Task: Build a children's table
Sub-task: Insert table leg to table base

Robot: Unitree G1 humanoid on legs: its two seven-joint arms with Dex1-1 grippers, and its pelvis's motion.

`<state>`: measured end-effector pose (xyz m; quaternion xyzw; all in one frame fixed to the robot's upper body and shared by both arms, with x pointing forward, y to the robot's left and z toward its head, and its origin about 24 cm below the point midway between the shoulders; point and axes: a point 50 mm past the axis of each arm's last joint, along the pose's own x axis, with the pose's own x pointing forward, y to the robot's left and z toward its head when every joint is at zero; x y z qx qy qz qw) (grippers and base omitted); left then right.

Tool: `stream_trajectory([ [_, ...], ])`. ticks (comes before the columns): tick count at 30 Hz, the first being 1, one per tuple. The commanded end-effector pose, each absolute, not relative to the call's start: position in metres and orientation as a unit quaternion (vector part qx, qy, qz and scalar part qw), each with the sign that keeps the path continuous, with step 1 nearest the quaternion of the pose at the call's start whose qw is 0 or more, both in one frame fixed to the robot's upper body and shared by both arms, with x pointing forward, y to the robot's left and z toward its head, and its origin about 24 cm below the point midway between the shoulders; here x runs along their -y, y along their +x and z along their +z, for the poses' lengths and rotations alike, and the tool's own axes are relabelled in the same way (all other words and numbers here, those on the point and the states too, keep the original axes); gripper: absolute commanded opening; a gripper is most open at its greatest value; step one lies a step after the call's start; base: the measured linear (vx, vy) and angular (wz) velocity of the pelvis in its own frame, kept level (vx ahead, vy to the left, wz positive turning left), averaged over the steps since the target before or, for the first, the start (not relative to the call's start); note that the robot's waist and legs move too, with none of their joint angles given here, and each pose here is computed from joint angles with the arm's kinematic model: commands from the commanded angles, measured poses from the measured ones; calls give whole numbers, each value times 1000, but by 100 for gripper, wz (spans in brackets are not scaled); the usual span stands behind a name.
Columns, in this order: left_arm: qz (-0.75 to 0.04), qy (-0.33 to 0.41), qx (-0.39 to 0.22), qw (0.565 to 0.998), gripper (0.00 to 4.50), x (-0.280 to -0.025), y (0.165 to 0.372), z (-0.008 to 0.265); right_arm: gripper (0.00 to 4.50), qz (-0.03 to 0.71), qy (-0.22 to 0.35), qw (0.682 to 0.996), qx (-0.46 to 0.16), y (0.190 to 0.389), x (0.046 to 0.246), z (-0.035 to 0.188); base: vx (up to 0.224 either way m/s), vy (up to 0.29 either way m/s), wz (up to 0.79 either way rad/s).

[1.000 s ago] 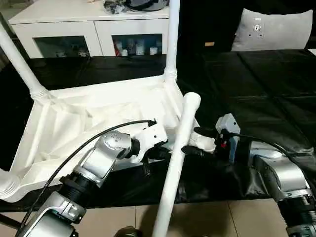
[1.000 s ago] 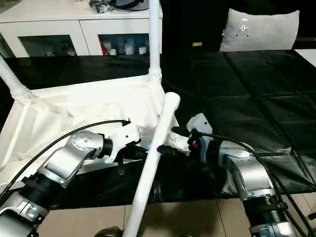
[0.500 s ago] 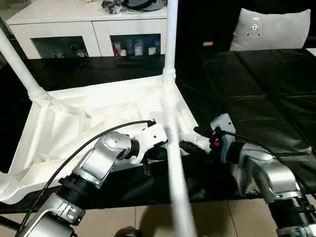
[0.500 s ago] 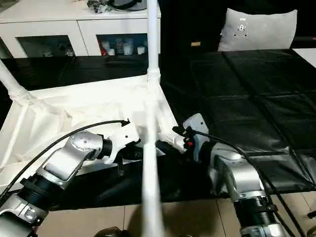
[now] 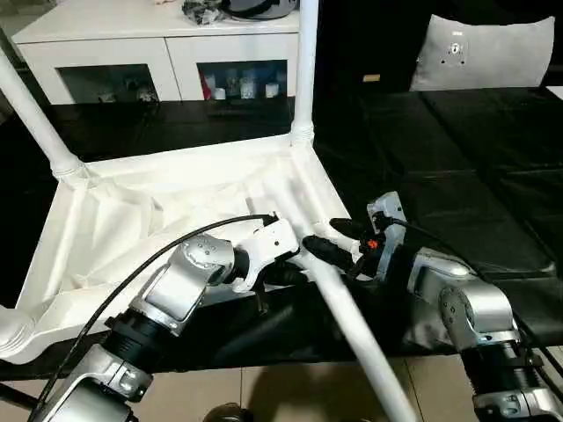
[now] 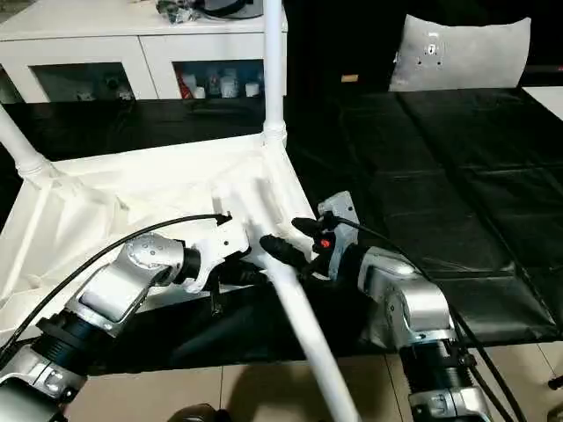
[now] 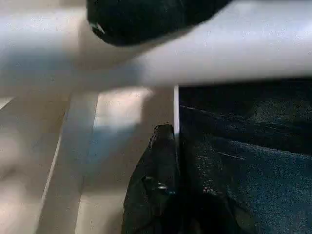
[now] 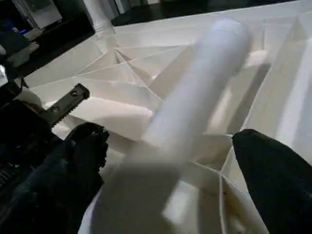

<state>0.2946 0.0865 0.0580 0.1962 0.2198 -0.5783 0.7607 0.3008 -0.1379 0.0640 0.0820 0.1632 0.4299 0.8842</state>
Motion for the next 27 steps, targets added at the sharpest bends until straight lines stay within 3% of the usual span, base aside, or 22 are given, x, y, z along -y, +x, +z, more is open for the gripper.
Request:
stream_trajectory([
  [1,-584,197,-200,761,0,-80,294,66,448,442,80,878,-169,305,137,72,0,0,0],
  [6,-582,198,-199,763,0,-80,295,66,448,436,71,864,-241,304,134,63,0,0,0],
  [9,-579,200,-194,767,0,-80,296,67,421,414,103,862,-275,306,134,57,0,0,0],
  [18,-562,224,-172,777,0,-83,304,72,339,392,89,857,-322,303,140,47,0,0,0],
  [24,-548,224,-144,793,0,-88,312,85,297,396,53,856,-328,305,143,47,0,0,0],
  [25,-551,225,-141,791,43,-89,312,88,277,403,33,852,-332,305,143,47,0,0,0],
  [27,-557,228,-137,787,54,-90,312,92,265,412,-6,846,-339,308,145,47,0,0,0],
])
